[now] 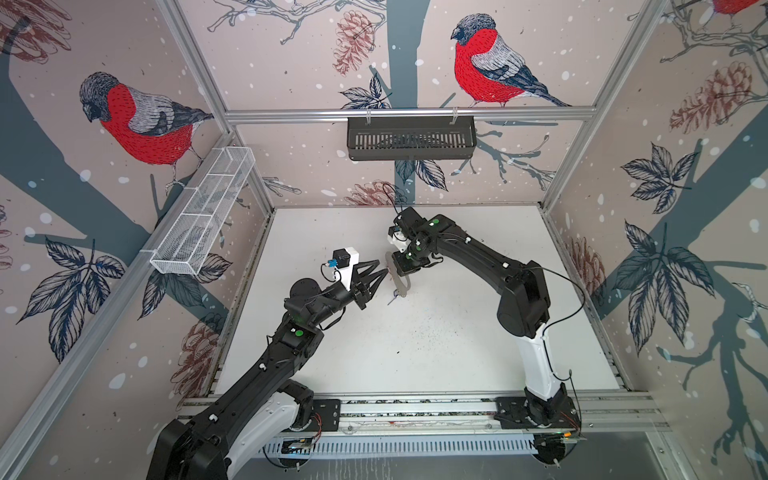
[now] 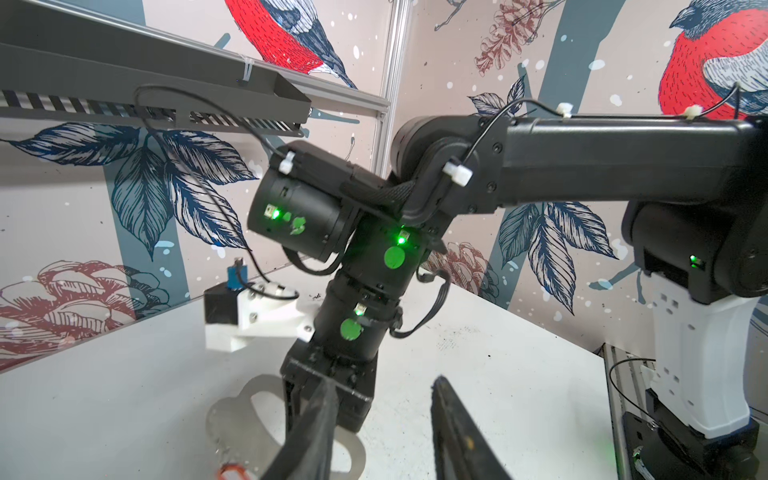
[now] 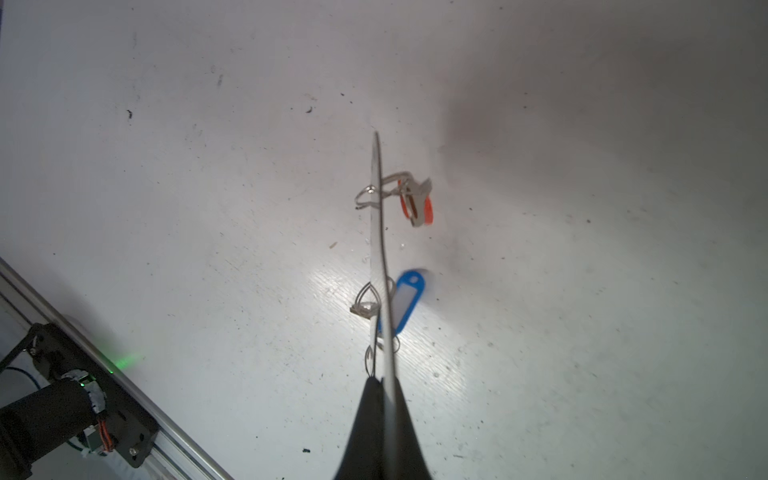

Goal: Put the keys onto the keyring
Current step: 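Lower the plate with both keys onto the table and open the right gripper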

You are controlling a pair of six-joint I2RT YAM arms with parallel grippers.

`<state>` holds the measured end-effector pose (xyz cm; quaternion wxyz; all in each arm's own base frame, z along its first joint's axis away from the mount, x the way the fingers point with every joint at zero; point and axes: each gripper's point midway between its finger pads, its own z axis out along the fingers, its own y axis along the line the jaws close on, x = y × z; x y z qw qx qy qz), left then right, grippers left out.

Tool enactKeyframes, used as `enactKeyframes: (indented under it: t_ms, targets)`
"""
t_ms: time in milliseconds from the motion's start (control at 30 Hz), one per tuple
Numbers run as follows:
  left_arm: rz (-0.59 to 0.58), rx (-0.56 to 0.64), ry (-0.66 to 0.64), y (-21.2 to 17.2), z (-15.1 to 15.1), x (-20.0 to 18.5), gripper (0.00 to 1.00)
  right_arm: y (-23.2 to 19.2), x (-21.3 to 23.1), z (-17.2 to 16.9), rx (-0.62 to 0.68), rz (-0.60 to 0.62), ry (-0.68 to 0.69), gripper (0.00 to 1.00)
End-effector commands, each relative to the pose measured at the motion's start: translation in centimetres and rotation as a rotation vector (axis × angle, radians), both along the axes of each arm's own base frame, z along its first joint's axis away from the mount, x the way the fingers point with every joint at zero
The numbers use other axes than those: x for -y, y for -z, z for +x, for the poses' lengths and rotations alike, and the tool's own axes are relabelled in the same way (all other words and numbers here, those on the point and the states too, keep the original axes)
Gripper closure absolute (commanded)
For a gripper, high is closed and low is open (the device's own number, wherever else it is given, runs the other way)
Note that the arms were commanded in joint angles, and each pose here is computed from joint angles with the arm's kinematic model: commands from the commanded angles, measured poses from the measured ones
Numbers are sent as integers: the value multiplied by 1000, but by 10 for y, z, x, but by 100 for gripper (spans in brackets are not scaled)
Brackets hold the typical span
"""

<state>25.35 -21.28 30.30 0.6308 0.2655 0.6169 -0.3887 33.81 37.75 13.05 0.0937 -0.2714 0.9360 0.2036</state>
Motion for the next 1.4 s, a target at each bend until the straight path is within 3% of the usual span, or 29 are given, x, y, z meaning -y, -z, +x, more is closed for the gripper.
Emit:
enactKeyframes:
  t_ms: [0,233,633,1000,1367]
  targets:
    - [4,32,-19,-4,-2,-3,61,4,-13,-1,-32,57,-2,100]
    - [13,17,-25,3,-3,-5,61,47,17,9,-80,18,37,100]
    - [22,-18,-21,12,3,-2,61,78,78,32,-79,-74,101,99]
    - [28,-25,-21,14,4,-1,61,89,116,48,-60,-131,133,72]
    - [46,-48,-77,19,11,-8,60,70,162,65,26,-188,245,58]
